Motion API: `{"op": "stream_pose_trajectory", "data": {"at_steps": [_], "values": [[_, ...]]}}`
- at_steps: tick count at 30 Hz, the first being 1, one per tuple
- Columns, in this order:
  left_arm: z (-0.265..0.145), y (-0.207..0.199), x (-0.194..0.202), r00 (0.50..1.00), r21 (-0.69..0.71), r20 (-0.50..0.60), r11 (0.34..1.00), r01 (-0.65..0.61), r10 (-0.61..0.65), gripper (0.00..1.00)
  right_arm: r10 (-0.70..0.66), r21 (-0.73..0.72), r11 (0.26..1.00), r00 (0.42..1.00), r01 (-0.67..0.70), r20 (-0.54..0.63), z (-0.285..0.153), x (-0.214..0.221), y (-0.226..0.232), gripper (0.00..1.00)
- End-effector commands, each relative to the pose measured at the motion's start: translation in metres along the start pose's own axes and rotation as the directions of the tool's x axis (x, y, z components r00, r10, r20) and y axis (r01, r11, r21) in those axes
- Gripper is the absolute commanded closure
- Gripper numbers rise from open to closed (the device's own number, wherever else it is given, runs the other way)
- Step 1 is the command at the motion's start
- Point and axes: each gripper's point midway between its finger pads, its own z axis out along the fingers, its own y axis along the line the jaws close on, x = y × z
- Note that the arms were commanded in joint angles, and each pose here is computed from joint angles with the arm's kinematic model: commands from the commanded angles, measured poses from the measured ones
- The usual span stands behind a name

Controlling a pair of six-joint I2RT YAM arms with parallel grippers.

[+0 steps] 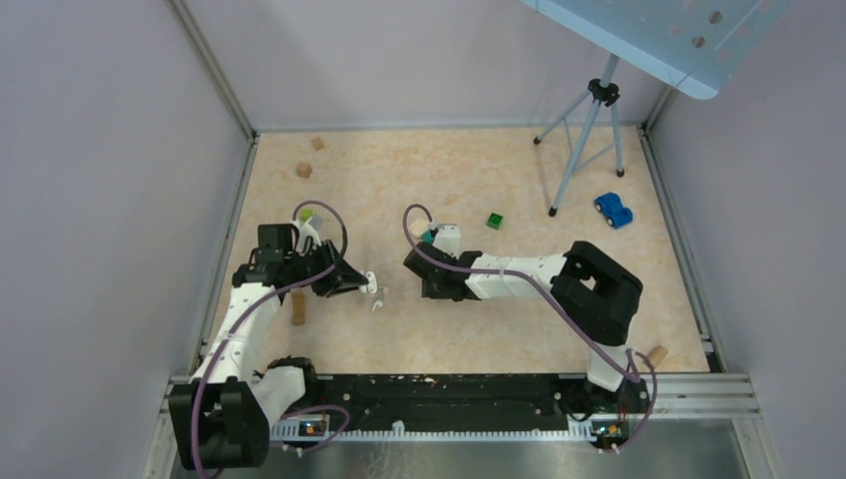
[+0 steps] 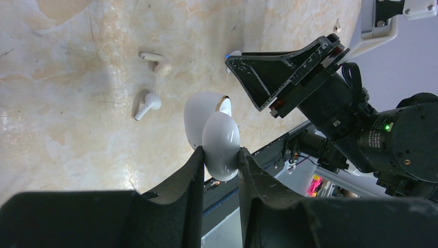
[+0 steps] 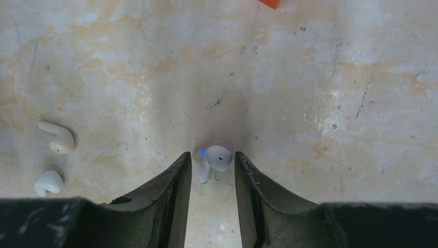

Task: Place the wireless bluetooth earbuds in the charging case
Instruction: Pick up the left earbud from the center of the board.

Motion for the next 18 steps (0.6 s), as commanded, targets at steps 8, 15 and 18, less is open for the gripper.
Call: {"op": "stream_pose_trajectory", "data": {"at_steps": [8, 15, 18], "values": [[0.0012, -0.0025, -0.0064, 1.0, 0.021, 0.022, 1.0, -0.022, 0.022, 0.94, -0.045, 0.126, 0.991, 0.998, 0.04, 0.034, 0.0064, -0.0038, -0.0014, 0.71], [0.0012, -0.0024, -0.0058, 1.0, 0.022, 0.02, 1.0, -0.023, 0.023, 0.94, -0.04, 0.111, 0.993, 0.998, 0.035, 0.046, 0.0042, -0.0051, -0.0004, 0.77], [0.0017, -0.0012, -0.0053, 1.0, 0.019, 0.019, 1.0, -0.022, 0.021, 0.94, -0.033, 0.068, 0.997, 0.998, 0.029, 0.055, 0.0014, -0.0081, 0.006, 0.85]]}}
